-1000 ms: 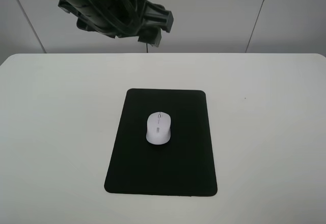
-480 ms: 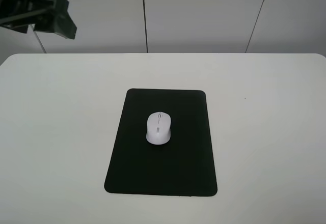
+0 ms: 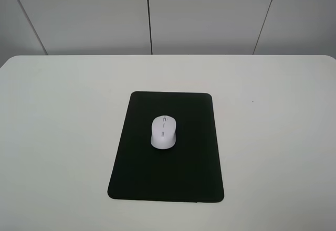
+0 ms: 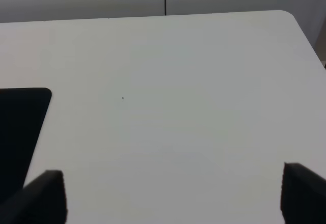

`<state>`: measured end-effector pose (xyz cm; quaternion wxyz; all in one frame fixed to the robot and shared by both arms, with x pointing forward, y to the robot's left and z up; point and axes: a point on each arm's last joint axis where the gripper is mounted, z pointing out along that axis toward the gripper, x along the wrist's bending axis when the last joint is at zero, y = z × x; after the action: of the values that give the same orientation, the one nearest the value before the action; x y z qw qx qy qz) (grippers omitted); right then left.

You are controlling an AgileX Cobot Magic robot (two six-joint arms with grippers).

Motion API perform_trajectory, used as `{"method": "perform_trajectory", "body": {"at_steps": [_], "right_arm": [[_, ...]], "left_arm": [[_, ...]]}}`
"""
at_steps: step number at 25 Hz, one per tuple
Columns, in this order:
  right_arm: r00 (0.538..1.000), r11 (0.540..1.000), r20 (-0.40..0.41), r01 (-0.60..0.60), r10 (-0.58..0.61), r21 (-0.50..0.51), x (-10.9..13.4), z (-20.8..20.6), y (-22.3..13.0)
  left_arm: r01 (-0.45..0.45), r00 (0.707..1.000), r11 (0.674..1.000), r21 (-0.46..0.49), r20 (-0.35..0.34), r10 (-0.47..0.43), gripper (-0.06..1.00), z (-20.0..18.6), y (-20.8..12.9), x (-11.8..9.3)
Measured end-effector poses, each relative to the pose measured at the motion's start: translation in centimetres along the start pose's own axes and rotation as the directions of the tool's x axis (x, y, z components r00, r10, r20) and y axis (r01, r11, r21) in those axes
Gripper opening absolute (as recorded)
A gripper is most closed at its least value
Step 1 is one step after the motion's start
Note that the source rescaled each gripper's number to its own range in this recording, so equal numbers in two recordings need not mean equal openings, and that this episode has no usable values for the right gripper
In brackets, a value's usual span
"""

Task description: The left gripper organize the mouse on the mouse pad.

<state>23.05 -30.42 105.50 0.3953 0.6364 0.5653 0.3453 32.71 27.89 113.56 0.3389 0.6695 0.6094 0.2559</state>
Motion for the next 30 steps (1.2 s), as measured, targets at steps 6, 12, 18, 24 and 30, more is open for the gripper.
{"method": "perform_trajectory", "body": {"at_steps": [6, 12, 18, 24, 30], "right_arm": [[1.0, 1.0, 0.0, 0.0, 0.0, 0.0, 0.0, 0.0, 0.0], [1.0, 1.0, 0.0, 0.0, 0.0, 0.0, 0.0, 0.0, 0.0], [1.0, 1.0, 0.0, 0.0, 0.0, 0.0, 0.0, 0.0, 0.0], [1.0, 1.0, 0.0, 0.0, 0.0, 0.0, 0.0, 0.0, 0.0], [1.0, 1.0, 0.0, 0.0, 0.0, 0.0, 0.0, 0.0, 0.0]], "left_arm": [[0.014, 1.0, 0.997, -0.07, 0.012, -0.013, 1.0, -3.4, -3.7, 1.8], [-0.054, 0.996, 0.993, -0.104, 0.059, 0.06, 1.0, -5.3, -6.8, 2.7], [-0.077, 0.993, 0.976, -0.204, 0.073, 0.094, 1.0, -6.6, -8.8, 3.6], [-0.063, 0.99, 0.975, -0.214, 0.111, 0.089, 1.0, -6.9, -9.3, 3.4], [-0.053, 0.984, 0.977, -0.208, 0.158, 0.087, 1.0, -6.1, -9.4, 2.8]]}}
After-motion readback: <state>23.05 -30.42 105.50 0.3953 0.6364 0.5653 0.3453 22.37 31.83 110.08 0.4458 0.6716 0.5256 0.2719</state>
